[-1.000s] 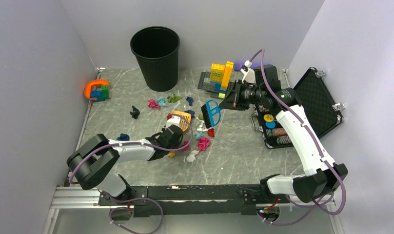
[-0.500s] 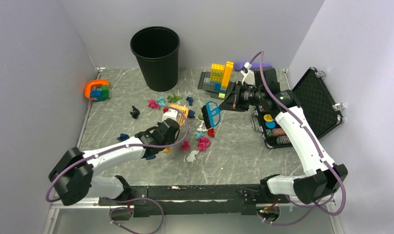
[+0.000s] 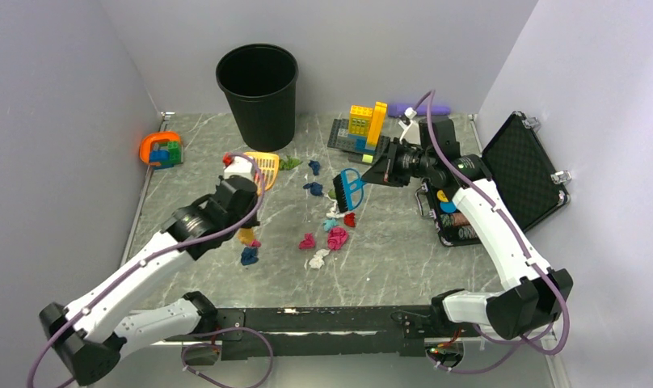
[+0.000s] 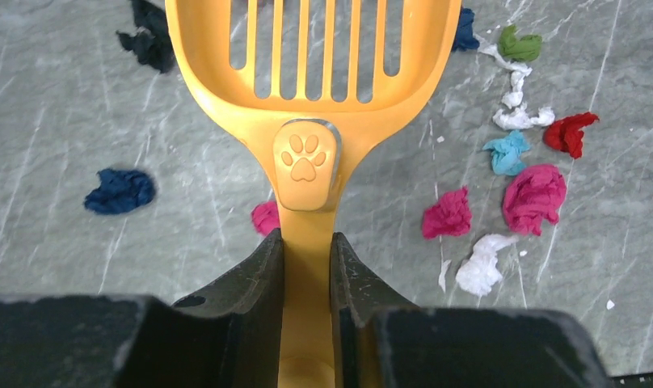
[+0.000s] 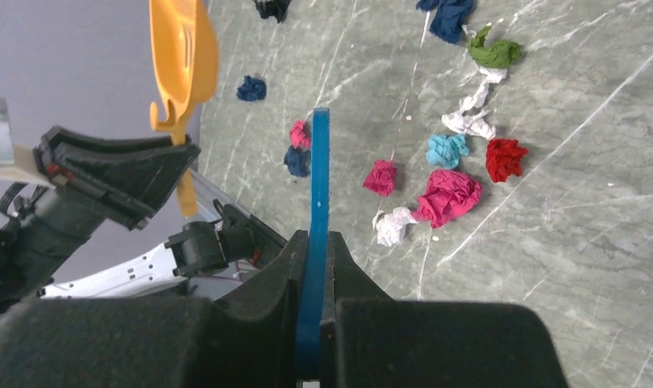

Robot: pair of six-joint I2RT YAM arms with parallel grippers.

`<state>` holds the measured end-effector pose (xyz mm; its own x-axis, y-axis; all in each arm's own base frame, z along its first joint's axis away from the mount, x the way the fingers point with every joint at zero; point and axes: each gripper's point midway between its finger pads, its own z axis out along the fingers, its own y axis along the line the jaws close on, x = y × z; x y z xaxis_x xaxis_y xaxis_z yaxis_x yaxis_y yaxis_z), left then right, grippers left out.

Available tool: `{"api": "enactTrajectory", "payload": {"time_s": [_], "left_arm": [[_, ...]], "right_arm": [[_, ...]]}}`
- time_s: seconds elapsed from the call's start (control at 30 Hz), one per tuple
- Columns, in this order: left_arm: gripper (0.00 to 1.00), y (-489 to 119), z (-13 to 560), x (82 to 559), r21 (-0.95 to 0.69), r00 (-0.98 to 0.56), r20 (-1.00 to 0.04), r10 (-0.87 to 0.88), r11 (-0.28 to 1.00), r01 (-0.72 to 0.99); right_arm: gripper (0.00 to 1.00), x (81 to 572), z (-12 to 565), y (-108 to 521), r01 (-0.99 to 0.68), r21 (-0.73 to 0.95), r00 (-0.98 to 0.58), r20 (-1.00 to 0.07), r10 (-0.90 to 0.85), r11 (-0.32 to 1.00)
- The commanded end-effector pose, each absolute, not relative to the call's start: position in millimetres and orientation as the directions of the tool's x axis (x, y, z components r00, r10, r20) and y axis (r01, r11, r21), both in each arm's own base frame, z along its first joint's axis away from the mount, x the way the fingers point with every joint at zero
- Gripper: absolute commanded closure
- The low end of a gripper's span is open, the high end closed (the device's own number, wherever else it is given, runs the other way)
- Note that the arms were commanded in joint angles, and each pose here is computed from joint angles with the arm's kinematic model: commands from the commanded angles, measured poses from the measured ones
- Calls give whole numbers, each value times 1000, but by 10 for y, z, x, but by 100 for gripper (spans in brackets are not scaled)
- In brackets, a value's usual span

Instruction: Sweep away the paper scraps from the table

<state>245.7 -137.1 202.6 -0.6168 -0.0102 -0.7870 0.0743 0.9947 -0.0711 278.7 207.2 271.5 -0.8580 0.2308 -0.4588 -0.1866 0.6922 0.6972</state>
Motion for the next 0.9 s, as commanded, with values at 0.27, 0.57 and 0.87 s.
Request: {"api": "enactTrajectory", "payload": {"time_s": [0.27,0.57,0.87], "left_arm": [[100,-674,2361,1957,-130,-551,-818,-163,987,-99],[100,-492,2414,1703,-239,-507,-817,-273,962,-133],[100,-144,2548,1528,-264,-431,-833,-347,934,-242]], "right_arm": [[100,3078,2822,2066,-168,805,-827,-429,363,568],[100,3205,2795,2916,-247,746,-847,-477,236,618],[100,2911,2416,4628,-335,796,-918,-397,17,504]]}}
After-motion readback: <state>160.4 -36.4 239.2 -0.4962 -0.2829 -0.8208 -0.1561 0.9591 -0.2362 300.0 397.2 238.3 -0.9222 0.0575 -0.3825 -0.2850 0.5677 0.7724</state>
